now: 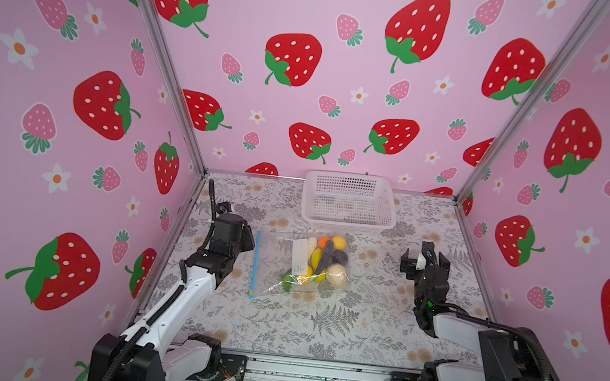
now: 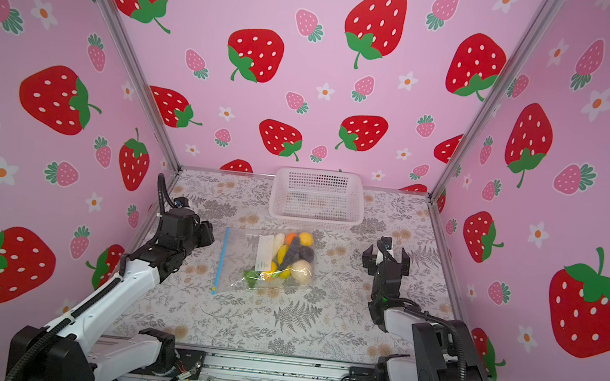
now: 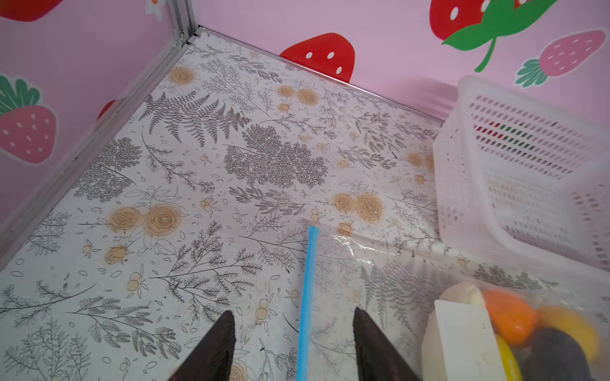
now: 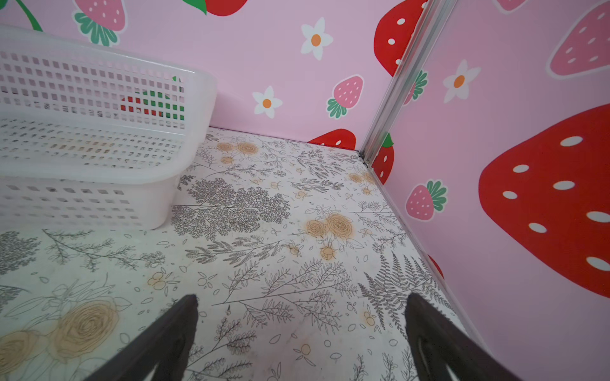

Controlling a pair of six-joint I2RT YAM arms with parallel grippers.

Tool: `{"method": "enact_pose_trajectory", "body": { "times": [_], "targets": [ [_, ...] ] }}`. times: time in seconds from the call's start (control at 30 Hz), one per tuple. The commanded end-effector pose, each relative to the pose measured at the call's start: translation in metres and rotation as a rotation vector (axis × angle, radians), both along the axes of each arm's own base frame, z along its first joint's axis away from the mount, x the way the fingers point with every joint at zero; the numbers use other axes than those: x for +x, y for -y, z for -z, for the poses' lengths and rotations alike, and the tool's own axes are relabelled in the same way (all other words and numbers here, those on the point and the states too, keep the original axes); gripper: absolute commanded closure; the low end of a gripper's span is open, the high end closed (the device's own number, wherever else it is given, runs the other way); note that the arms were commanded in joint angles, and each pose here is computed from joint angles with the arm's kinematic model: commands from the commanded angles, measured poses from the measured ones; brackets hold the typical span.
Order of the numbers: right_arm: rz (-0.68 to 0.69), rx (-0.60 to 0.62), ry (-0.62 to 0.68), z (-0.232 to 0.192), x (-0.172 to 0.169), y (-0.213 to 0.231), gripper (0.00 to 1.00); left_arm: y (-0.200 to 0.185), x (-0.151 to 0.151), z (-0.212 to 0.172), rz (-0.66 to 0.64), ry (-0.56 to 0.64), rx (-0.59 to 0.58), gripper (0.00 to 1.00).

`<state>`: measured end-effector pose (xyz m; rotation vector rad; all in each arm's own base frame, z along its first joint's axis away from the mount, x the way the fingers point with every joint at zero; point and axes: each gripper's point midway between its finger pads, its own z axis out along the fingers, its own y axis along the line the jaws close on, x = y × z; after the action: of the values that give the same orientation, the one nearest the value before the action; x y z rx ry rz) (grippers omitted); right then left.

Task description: Place the food in the zip-top bag and seal the zipper

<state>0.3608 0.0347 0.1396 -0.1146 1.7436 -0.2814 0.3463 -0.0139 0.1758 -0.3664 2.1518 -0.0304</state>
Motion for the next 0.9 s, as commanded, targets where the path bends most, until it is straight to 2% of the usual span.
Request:
{"method": "enact_pose_trajectory", "body": {
  "times": [0.0, 0.27, 0.4, 0.67, 0.77, 0.83, 0.87],
  "targets": [
    [-0.010, 0.033, 0.104, -0.019, 0.005, 0.006, 0.01, -0.018, 0.006, -0.012, -0.052, 0.072, 0.112, 0.41],
    [-0.053, 0.096, 0.111, 0.004, 0.004, 0.014, 0.01, -0.018, 0.010, 0.000, 0.011, 0.145, 0.210, 0.40],
    [-0.063, 0.106, 0.087, 0.011, 0.012, 0.014, 0.01, -0.019, 0.010, 0.009, 0.046, 0.143, 0.238, 0.39],
    [-0.046, 0.147, 0.035, 0.020, 0.022, 0.022, 0.01, -0.026, 0.025, 0.032, 0.080, 0.102, 0.197, 0.36],
    [-0.046, 0.146, 0.038, 0.019, 0.022, 0.022, 0.01, -0.029, 0.032, 0.036, 0.086, 0.100, 0.201, 0.26],
    [-0.045, 0.145, 0.039, 0.019, 0.022, 0.023, 0.01, -0.031, 0.035, 0.037, 0.089, 0.103, 0.216, 0.00],
    [-0.048, 0.144, 0.042, 0.018, 0.022, 0.022, 0.01, -0.034, 0.037, 0.037, 0.075, 0.108, 0.224, 0.01]
  ]
}}
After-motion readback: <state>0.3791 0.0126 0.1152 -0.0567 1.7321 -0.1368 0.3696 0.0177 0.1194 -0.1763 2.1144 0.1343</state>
